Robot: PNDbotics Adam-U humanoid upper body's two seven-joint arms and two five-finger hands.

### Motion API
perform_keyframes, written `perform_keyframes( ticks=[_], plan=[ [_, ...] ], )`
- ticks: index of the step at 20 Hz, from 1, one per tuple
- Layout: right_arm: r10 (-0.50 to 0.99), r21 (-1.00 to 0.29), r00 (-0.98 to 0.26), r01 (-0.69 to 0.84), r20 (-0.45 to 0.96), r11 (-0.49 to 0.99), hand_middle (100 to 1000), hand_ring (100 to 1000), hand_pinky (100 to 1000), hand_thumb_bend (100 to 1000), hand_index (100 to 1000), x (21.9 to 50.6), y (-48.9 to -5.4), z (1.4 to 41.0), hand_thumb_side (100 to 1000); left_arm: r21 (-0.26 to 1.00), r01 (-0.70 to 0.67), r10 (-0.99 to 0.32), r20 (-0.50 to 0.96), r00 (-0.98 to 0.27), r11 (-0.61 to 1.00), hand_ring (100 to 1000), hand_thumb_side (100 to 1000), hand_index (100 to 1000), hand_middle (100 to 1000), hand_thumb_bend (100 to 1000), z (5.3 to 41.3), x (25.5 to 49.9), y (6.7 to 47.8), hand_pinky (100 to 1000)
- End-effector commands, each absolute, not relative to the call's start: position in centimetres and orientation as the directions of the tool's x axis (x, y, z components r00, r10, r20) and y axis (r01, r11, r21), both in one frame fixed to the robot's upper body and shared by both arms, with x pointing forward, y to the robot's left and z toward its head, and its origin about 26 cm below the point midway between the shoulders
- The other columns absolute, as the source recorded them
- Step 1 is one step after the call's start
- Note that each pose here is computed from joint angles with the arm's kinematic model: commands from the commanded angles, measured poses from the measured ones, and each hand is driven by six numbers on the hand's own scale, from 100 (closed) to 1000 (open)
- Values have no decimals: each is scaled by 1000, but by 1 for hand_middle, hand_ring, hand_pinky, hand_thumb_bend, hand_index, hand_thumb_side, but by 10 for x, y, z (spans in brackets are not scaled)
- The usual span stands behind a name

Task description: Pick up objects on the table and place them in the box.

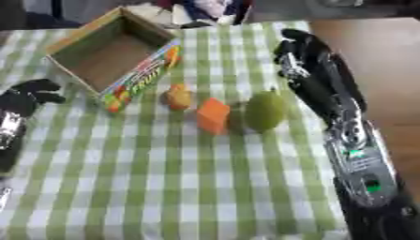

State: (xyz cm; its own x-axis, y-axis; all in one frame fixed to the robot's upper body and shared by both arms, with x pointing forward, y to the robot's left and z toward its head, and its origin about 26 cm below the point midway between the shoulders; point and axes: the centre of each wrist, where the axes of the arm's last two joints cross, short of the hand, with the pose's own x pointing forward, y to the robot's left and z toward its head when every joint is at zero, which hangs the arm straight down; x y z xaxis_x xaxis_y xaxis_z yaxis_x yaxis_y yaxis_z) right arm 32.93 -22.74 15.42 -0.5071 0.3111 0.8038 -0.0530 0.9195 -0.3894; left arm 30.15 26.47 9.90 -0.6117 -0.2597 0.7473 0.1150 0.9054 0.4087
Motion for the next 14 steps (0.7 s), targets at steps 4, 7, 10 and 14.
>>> perform_keyframes(
  ticks=[4, 7, 10, 14],
  plan=[
    [325, -405, -526, -41, 786, 913, 634, 681, 594, 100, 858, 331, -228, 161, 668, 420, 110, -265, 733, -627, 901, 685, 880, 829, 709, 100, 106, 302, 266, 842],
    [339, -423, -531, -42, 777, 905, 639, 684, 596, 100, 863, 332, -229, 163, 659, 420, 112, -264, 732, -627, 900, 685, 880, 829, 709, 100, 106, 303, 266, 842],
    [370, -466, -539, -46, 757, 884, 653, 691, 601, 100, 871, 335, -232, 168, 633, 422, 113, -265, 733, -627, 900, 685, 880, 829, 709, 100, 106, 303, 266, 842],
    [438, -561, -556, -63, 707, 826, 692, 723, 616, 100, 889, 340, -238, 176, 593, 424, 115, -265, 733, -627, 899, 685, 880, 829, 709, 100, 105, 302, 266, 842]
  ],
)
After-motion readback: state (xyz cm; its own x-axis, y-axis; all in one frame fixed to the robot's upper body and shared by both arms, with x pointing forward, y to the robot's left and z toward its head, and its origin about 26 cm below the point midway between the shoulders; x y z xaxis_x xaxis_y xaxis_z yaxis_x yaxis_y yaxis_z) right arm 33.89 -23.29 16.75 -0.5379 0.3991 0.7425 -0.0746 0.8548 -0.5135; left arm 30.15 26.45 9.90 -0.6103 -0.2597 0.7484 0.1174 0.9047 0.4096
